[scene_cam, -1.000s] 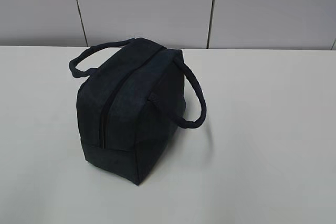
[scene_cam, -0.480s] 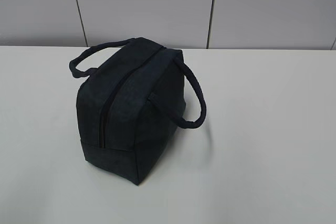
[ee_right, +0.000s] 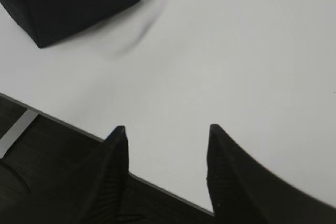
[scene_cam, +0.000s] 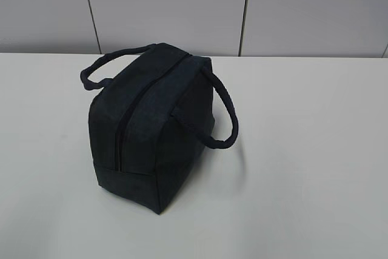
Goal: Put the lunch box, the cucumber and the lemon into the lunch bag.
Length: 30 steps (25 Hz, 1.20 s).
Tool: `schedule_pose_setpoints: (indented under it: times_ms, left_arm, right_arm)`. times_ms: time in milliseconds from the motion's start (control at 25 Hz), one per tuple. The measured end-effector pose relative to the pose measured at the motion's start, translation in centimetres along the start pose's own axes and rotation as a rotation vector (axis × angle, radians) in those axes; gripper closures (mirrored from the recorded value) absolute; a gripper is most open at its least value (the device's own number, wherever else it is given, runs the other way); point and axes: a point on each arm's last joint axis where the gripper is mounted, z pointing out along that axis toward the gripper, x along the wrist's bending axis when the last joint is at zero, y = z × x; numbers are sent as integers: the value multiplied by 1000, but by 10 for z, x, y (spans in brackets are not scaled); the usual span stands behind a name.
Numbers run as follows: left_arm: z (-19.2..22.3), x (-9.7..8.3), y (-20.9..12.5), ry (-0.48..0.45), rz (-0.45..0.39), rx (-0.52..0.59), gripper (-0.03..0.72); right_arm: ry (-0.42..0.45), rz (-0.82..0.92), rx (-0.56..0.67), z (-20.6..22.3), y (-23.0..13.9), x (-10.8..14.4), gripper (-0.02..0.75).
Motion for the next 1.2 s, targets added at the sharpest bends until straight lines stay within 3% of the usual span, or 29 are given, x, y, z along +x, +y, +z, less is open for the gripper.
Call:
schedule_pose_setpoints:
  times_ms: [320, 440, 1200]
  left_arm:
    - [2, -1, 1, 205, -116, 4, 449]
    - [2, -1, 1, 219, -124, 4, 449]
    - [2, -1, 1, 219, -124, 4, 449]
  right_arm:
    - [-249, 153, 14, 1, 1, 3, 371]
    - [-309, 190, 19, 1, 1, 4, 370]
    - [-303, 185, 19, 1, 1, 4, 371]
